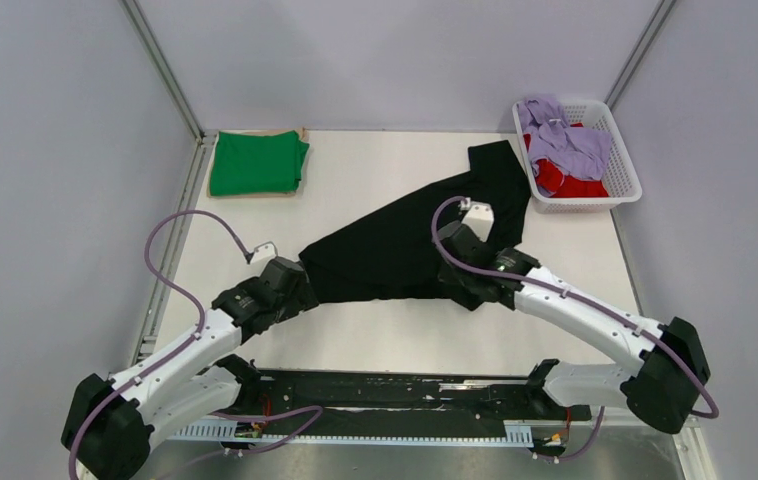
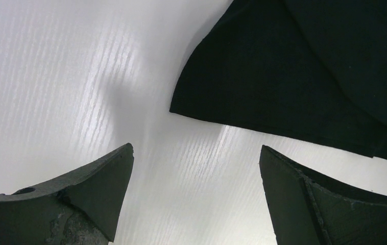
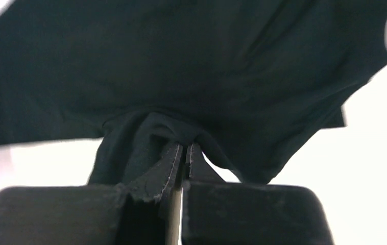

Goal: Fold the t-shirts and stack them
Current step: Flatten out the tshirt

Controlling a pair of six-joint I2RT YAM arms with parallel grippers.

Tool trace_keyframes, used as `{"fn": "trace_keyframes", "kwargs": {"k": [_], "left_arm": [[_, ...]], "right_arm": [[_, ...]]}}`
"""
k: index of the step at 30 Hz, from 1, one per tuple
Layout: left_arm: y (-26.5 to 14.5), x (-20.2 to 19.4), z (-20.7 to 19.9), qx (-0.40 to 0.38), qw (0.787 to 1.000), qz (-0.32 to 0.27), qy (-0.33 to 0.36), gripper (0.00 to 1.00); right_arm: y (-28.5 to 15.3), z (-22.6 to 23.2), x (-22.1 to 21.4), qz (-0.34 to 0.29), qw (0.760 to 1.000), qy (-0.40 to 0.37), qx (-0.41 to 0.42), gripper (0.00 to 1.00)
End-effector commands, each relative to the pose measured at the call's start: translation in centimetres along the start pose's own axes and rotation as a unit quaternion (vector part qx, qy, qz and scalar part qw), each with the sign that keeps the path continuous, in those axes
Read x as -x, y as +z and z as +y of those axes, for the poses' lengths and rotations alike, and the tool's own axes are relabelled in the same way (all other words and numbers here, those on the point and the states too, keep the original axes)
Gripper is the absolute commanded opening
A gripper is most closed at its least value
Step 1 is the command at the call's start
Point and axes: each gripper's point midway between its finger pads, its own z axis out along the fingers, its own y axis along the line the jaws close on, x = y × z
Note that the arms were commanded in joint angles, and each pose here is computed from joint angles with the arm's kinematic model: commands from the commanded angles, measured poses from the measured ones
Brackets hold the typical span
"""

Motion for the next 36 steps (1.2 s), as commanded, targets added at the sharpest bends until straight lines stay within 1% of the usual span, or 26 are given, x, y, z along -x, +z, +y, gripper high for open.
{"fn": "trace_keyframes", "kwargs": {"k": [1, 6, 10, 14, 19, 22, 27, 31, 36], "left_arm": [[0.9, -0.2, -1.2, -0.023, 1.000, 0.003, -0.010, 0.99], [1.8, 0.0, -0.9, -0.005, 1.000, 0.003, -0.011, 0.92], [2.7, -0.3, -1.6, -0.018, 1.000, 0.014, -0.018, 0.85], [3.7, -1.1, -2.0, -0.025, 0.999, 0.027, -0.018, 0.80], [4.4, -1.5, -1.5, 0.003, 0.999, 0.039, -0.004, 0.71], [4.6, -1.5, -1.3, 0.012, 0.999, 0.043, 0.001, 0.69], [4.8, -0.8, -1.0, 0.030, 0.999, 0.025, -0.011, 0.71], [5.2, -0.6, -1.8, 0.022, 0.999, 0.025, -0.013, 0.71], [6.2, -0.8, -2.9, 0.012, 0.999, 0.040, -0.002, 0.71]], "right_arm": [[-0.3, -2.8, 6.3, -0.090, 0.995, 0.047, -0.021, 0.00], [-1.0, -6.4, 9.6, -0.133, 0.986, 0.089, -0.049, 0.00], [-1.1, -8.4, 10.7, -0.142, 0.982, 0.106, -0.060, 0.00], [-1.1, -8.5, 11.1, -0.147, 0.982, 0.104, -0.051, 0.00], [-1.0, -8.9, 11.4, -0.149, 0.981, 0.107, -0.055, 0.00], [-1.2, -9.4, 11.6, -0.155, 0.980, 0.109, -0.060, 0.00], [-2.1, -11.2, 12.6, -0.176, 0.974, 0.121, -0.075, 0.00], [-3.0, -12.7, 13.4, -0.193, 0.969, 0.130, -0.087, 0.00], [-3.9, -13.5, 14.0, -0.206, 0.965, 0.137, -0.089, 0.00]]}}
